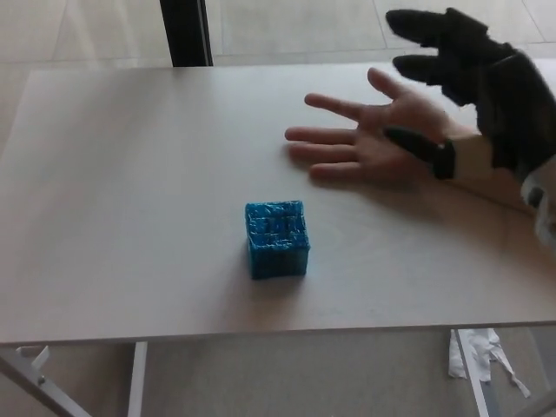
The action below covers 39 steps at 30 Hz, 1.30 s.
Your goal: The robot uses its right hand to pick up a cube kept in the middle of the desk infront of it and hands it to a person
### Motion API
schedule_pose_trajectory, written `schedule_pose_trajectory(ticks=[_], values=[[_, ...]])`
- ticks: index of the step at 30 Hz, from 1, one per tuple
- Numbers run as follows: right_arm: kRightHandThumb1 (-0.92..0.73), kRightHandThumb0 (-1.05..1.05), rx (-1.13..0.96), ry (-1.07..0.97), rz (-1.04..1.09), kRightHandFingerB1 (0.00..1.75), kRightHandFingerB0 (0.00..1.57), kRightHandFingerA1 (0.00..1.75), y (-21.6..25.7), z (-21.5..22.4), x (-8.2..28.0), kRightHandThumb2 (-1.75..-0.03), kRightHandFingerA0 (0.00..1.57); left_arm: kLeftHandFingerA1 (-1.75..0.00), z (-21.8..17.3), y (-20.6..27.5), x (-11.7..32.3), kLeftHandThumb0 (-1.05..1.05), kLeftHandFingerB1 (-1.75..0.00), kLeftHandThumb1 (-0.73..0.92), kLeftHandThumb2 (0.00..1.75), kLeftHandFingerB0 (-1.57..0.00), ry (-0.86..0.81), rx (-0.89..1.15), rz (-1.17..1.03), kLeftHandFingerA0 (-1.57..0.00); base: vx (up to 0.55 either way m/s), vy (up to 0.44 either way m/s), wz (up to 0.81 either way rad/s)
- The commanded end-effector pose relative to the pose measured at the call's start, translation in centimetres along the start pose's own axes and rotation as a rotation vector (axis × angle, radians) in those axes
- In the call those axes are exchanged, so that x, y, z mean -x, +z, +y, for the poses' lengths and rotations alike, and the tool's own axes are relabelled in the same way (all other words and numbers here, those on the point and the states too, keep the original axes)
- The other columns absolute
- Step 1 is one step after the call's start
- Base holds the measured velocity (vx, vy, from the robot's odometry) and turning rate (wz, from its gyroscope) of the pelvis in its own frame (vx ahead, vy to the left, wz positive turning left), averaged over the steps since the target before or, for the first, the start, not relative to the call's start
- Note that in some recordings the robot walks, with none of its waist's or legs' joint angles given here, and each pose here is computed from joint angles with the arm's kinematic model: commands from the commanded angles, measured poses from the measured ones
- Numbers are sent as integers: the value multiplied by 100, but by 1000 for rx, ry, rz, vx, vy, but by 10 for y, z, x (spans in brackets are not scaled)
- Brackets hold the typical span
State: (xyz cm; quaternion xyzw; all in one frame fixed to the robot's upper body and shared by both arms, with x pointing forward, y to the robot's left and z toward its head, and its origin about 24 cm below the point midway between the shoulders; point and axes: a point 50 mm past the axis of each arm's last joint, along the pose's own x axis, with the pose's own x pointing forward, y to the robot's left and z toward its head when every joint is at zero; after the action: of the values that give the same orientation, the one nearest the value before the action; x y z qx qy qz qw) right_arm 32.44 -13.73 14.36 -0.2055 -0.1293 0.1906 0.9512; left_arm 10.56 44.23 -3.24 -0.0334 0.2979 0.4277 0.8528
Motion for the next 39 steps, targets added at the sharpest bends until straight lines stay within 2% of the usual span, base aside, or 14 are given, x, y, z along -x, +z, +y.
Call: schedule_pose_trajectory(ticks=[1,2,3,4,5,8,17,23,24,31,36,37,38,39], values=[[-55,-76,324,213,93,36,27,53,-19,37,-9,-58,25,-61,5,8,0,-61,-50,36,78,-47,-1,5,-37,-64,0,0,0],[-55,-76,336,222,100,36,27,53,-20,38,-10,-58,25,-61,5,8,0,-61,-50,36,78,-47,-1,3,-36,-64,0,0,0],[-43,-74,367,236,97,45,24,56,-21,39,-10,-82,26,-52,4,7,0,-59,-38,46,55,-54,0,6,-36,-70,0,0,0],[-43,-74,380,242,95,45,24,56,-21,40,-10,-82,26,-52,4,7,0,-59,-38,46,55,-54,1,7,-36,-70,0,0,0],[-53,-72,430,275,92,35,29,49,-23,44,-11,-57,30,-52,4,7,0,-60,-38,45,55,-53,0,7,-37,-70,0,0,0],[-56,-76,505,303,121,40,25,53,-23,48,-14,-58,23,-52,3,7,0,-62,-38,45,55,-53,-2,3,-37,-71,0,0,0],[-56,-76,571,328,102,40,28,52,-25,64,-22,-58,25,-54,3,7,0,-59,-38,46,55,-54,-2,4,-33,-78,0,0,0],[-59,-79,652,336,73,43,26,53,-14,79,-33,-59,17,-51,1,8,-1,-59,-38,45,54,-55,-11,-4,-33,-73,0,0,0],[-45,-80,661,336,72,50,22,56,-12,82,-35,-87,15,-52,1,8,-1,-56,-38,45,55,-54,-9,-5,-33,-72,0,0,0],[-46,-81,704,365,67,51,19,56,-13,98,-39,-88,10,-56,-1,10,-1,-58,-39,44,55,-55,-17,-15,-41,-76,0,0,0],[-45,-82,724,386,71,54,19,59,-22,112,-35,-88,10,-55,-2,11,-2,-59,-38,46,55,-55,-20,-42,-39,-77,0,0,0],[-60,-84,722,415,89,50,19,59,-27,116,-31,-59,6,-53,-2,11,-2,-54,-38,46,55,-54,-17,-28,-31,-77,0,0,0],[-60,-84,723,415,89,50,19,59,-27,116,-31,-59,6,-53,-2,11,-2,-54,-38,46,55,-54,-17,-28,-31,-77,0,0,0],[-49,-88,730,429,100,55,14,56,-30,117,-28,-91,4,-61,-4,10,-2,-59,-50,37,78,-47,-23,-48,-30,-65,0,0,0]])
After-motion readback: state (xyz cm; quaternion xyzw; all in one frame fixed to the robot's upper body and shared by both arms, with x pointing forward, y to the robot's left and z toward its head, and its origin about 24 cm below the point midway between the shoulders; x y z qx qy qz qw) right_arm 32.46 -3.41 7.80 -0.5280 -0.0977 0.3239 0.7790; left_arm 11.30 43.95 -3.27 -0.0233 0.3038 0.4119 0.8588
